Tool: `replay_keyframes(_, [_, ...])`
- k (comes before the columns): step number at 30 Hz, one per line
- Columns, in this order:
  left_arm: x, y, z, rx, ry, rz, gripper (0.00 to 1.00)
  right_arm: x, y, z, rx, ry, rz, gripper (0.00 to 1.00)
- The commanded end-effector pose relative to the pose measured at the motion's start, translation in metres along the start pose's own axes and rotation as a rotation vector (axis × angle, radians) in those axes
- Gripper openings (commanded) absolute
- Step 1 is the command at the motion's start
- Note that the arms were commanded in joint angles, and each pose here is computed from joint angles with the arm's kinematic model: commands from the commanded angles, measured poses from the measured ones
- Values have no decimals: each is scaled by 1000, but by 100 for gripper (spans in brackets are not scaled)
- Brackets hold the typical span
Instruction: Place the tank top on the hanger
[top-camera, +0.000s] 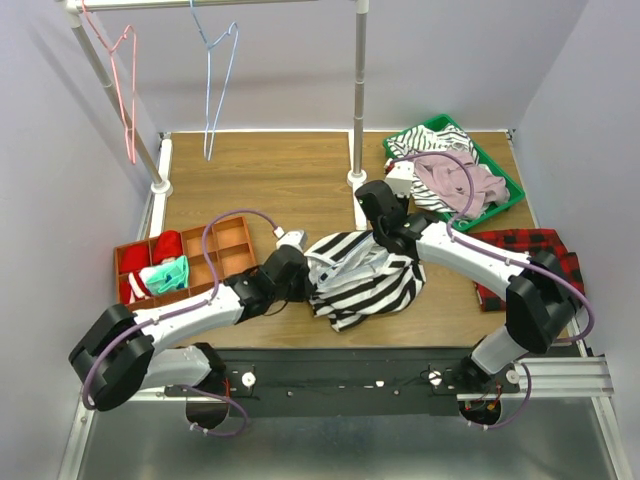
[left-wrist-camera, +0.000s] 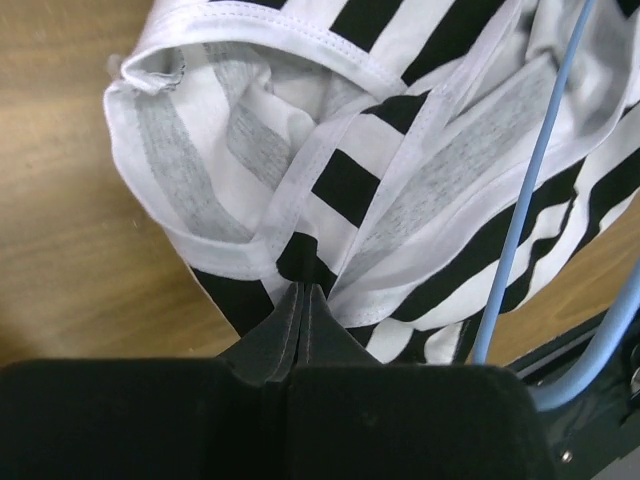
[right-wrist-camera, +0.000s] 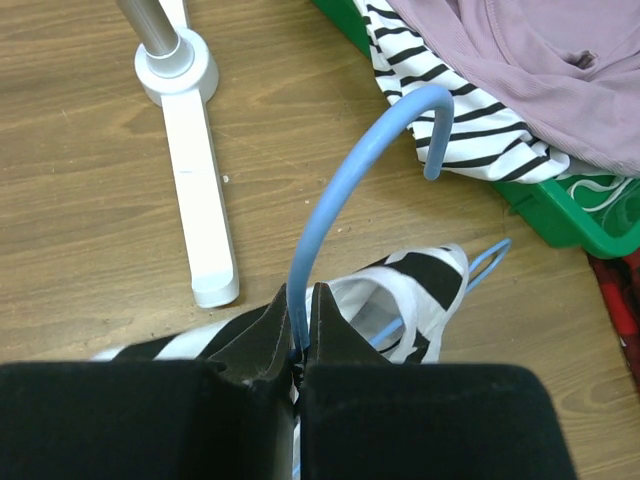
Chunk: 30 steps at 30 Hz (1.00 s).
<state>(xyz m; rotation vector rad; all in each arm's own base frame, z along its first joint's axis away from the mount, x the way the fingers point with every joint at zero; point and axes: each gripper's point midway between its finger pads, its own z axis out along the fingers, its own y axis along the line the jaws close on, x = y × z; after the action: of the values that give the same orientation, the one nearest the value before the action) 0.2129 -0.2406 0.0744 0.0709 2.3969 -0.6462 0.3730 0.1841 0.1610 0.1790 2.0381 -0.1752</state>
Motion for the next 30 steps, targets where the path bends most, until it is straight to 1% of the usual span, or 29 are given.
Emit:
replay_keyframes(1, [12, -1, -4, 9, -46, -31, 0, 9, -1, 3, 33, 21, 55, 1])
replay_keyframes(2, [20, 4, -3, 10, -37, -31, 0, 11, -4, 4, 47, 19, 48, 1])
replay_keyframes(5, [26, -2, -7, 74, -64, -46, 8, 13, -12, 5, 84, 3, 45, 1])
replay_keyframes(8, [21, -4, -13, 110, -105, -49, 14, 18, -14, 7, 96, 5, 40, 1])
replay_keyframes(12, [12, -10, -22, 150, -147, -21, 15, 25, -19, 9, 110, 6, 34, 1])
replay_keyframes(18, [5, -16, -29, 194, -193, -16, 26, 45, -34, 5, 125, 23, 24, 1])
replay_keyframes(26, [-4, -20, -34, 200, -218, -8, 27, 58, -40, 8, 143, 40, -1, 1])
replay_keyframes(28, [-4, -19, -34, 195, -214, -1, 22, 58, -39, 9, 146, 39, -2, 1])
replay_keyframes(29, [-4, -21, -34, 202, -213, 1, 22, 57, -39, 9, 148, 37, -1, 1])
replay_keyframes(30, [-5, -23, -35, 210, -213, 3, 18, 55, -39, 9, 148, 34, 4, 1])
